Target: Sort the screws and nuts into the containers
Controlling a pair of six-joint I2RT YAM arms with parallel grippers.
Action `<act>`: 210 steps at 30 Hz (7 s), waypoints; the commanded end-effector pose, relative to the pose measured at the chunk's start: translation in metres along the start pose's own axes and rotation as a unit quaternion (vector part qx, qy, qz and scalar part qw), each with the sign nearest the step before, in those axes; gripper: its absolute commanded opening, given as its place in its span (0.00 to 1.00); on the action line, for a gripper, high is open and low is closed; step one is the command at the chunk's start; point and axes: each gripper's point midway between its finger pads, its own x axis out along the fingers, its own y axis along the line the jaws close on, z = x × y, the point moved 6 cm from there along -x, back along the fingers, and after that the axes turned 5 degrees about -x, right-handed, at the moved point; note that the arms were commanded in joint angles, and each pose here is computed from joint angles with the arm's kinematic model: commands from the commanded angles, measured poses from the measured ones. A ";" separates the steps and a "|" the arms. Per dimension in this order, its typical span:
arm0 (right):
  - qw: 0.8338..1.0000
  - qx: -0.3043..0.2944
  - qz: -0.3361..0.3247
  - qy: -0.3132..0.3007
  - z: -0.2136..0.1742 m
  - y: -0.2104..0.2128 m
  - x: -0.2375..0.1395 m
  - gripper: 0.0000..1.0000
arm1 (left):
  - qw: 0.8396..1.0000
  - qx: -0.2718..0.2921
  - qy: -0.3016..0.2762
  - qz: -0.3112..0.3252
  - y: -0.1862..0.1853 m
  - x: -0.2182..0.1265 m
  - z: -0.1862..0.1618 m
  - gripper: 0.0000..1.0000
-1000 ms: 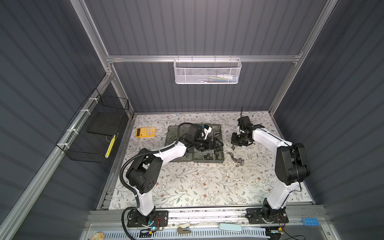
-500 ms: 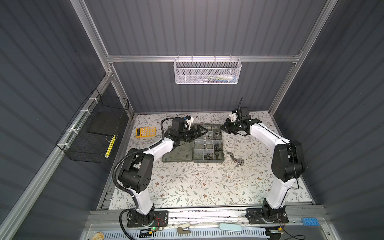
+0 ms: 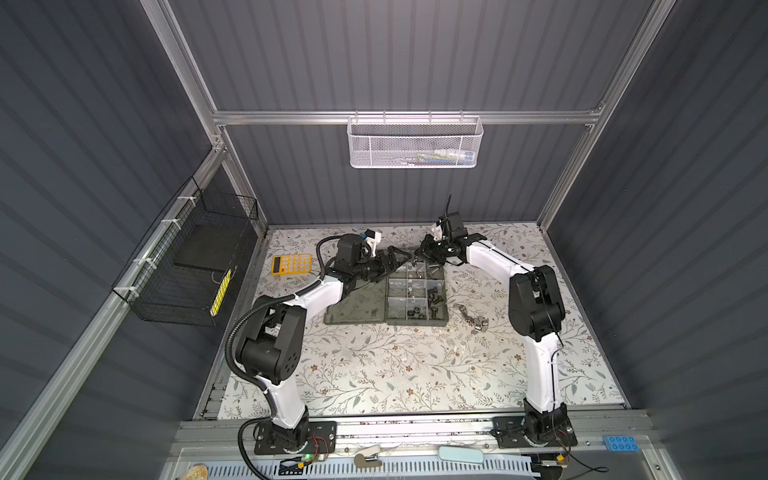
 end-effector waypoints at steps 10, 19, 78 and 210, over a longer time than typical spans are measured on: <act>0.998 0.002 -0.061 0.005 -0.015 -0.026 0.018 0.10 | 1.000 -0.008 0.003 -0.002 0.005 0.000 -0.001 1.00; 0.998 -0.005 -0.061 0.010 -0.018 -0.024 0.016 0.20 | 1.000 -0.008 0.003 -0.002 0.005 0.000 -0.002 1.00; 0.943 -0.002 -0.322 0.083 -0.155 -0.192 -0.168 0.54 | 0.982 0.125 0.141 0.014 -0.049 0.059 -0.116 1.00; 0.995 0.042 0.069 0.061 -0.037 -0.027 0.002 0.37 | 0.999 0.002 0.016 0.032 0.023 0.013 -0.008 1.00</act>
